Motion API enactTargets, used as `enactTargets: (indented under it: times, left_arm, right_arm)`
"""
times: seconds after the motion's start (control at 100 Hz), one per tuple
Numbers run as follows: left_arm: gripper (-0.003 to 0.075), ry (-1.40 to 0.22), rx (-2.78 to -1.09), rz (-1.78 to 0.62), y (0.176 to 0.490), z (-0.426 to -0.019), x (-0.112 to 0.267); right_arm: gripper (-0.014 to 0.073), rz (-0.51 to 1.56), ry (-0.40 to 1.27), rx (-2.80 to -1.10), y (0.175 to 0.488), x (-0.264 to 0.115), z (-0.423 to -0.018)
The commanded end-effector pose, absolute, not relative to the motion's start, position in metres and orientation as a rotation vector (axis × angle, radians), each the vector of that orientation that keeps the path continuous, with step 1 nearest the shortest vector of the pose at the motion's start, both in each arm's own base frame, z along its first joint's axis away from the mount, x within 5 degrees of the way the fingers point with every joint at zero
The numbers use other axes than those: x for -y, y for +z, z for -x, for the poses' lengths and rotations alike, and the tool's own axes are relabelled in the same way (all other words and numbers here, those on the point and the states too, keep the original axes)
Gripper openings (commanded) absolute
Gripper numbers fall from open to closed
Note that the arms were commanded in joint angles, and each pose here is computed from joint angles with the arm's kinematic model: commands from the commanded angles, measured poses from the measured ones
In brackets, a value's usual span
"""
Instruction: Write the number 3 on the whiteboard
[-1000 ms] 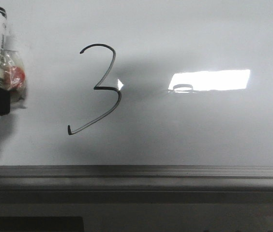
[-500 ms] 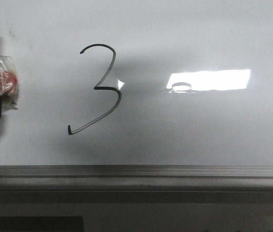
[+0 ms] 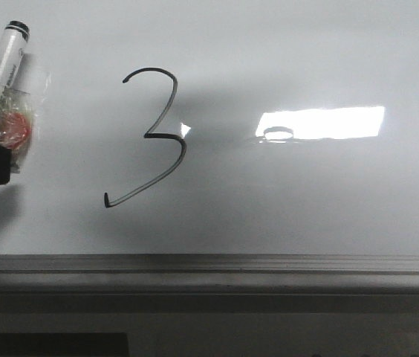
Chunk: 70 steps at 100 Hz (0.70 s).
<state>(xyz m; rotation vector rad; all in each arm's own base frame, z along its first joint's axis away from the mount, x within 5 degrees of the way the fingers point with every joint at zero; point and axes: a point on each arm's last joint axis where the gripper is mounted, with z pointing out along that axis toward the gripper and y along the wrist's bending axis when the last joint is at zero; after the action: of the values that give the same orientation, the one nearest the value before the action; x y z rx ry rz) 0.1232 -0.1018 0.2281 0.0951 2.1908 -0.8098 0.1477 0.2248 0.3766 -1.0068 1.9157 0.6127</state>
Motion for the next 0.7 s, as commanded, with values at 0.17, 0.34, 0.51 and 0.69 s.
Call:
enactTargets:
  times: [0.17,0.34,0.51,0.69]
  left_arm:
    - [0.0408,-0.806,-2.041,-0.113,0.251,-0.123,0.097]
    - [0.0225,-0.862,-1.89,-0.118,0.272,-0.107,0.084]
    - [-0.002,-0.81,-1.667,-0.237,0.295,-0.083,0.065]
    - [-0.002,-0.737,-1.479,-0.33,0.308,-0.058,0.047]
  right_arm:
    - [0.0463,0.945,0.65,-1.78,0.405,-0.217,-0.145]
    - [-0.0053,0.934,0.642,-1.74,0.414,-0.206,-0.139]
    - [-0.0062,0.911,0.653,-1.684,0.415,-0.191,-0.13]
    - [-0.0061,0.847,0.699,-1.562,0.393,-0.16,-0.108]
